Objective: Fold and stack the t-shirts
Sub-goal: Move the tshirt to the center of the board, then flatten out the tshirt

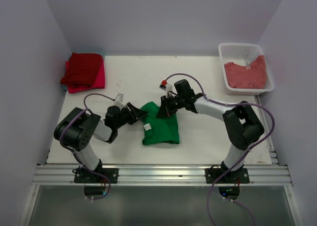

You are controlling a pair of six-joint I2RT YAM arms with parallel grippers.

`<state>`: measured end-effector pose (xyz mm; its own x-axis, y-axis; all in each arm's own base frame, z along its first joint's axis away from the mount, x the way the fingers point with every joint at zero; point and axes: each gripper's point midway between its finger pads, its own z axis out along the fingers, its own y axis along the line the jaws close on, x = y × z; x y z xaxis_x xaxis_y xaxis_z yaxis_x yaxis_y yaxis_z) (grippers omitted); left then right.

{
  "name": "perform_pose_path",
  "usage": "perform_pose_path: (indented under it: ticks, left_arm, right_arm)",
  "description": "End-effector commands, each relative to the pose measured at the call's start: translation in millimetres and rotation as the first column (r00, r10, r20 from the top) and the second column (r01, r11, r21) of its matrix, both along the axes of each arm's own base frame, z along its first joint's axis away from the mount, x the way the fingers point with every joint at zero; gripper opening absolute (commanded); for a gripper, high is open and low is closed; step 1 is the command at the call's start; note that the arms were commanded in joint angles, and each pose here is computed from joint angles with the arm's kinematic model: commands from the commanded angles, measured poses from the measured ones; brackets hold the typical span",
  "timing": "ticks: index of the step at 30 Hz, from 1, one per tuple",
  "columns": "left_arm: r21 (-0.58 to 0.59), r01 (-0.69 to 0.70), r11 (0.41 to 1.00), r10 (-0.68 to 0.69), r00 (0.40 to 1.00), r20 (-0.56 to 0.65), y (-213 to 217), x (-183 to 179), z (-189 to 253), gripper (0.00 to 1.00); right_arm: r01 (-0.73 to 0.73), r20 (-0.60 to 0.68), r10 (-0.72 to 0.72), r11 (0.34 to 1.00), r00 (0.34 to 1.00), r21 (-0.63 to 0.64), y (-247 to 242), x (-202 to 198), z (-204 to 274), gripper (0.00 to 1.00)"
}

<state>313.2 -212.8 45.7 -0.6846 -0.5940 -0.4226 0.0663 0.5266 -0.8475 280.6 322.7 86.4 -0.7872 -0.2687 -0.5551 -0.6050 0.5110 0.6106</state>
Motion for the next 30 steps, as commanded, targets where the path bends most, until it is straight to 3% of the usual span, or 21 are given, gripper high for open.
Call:
perform_pose_path:
  ticks: [1,6,10,15,20,21,23,24,25,26,29,30]
  left_arm:
    - [-0.021,0.041,0.999,-0.04,0.997,0.059,-7.0,-1.9,15.1,0.43]
    - [0.0,0.045,0.999,-0.045,0.995,0.091,-4.9,-3.6,30.5,0.34]
    - [0.097,0.026,0.995,-0.034,0.996,0.081,3.4,0.4,41.4,0.24]
    - [0.206,-0.091,0.974,0.046,0.977,0.21,24.3,20.4,108.2,0.19]
    - [0.273,-0.101,0.957,0.035,0.971,0.237,30.2,24.9,135.6,0.03]
    - [0.272,-0.102,0.957,0.031,0.967,0.254,28.7,28.8,147.5,0.0]
    - [0.304,-0.102,0.947,0.026,0.97,0.244,31.2,29.6,151.4,0.0]
    - [0.304,-0.113,0.946,0.03,0.963,0.266,31.3,33.8,165.5,0.0]
    - [0.326,-0.112,0.939,0.024,0.965,0.262,33.3,33.3,167.1,0.0]
    - [0.329,-0.12,0.937,0.027,0.961,0.275,34.3,34.2,175.6,0.0]
    - [0.357,-0.151,0.922,0.041,0.954,0.296,41.0,36.7,198.5,0.0]
    - [0.353,-0.172,0.92,0.054,0.946,0.319,42.9,39.6,212.3,0.0]
  right_arm:
    - [-0.01,0.054,0.009,1.0,0.998,0.024,4.3,3.1,9.1,0.0]
    - [0.003,0.052,-0.002,1.0,0.999,-0.004,1.1,4.7,1.6,0.0]
    - [0.018,0.051,-0.016,0.999,0.999,-0.033,-2.6,6.5,-4.6,0.0]
    - [0.044,0.054,-0.041,0.997,0.998,-0.064,-7.3,9.1,-11.2,0.0]
    - [0.086,0.064,-0.08,0.991,0.995,-0.1,-12.7,14.5,-16.7,0.0]
    - [0.121,0.066,-0.113,0.985,0.991,-0.121,-16.2,18.2,-18.3,0.06]
    - [0.233,0.115,-0.212,0.947,0.971,-0.223,-35.0,33.4,-25.7,0.31]
    - [0.288,0.135,-0.26,0.92,0.956,-0.267,-44.0,39.2,-28.4,0.58]
    - [0.337,0.154,-0.302,0.887,0.941,-0.315,-55.8,42.2,-27.8,0.75]
    - [0.446,0.241,-0.379,0.808,0.894,-0.384,-78.2,56.7,-29.4,0.81]
    - [0.574,0.336,-0.466,0.692,0.818,-0.438,-110.6,62.5,-15.3,0.91]
    - [0.594,0.348,-0.482,0.68,0.804,-0.43,-114.5,62.6,-9.7,0.94]
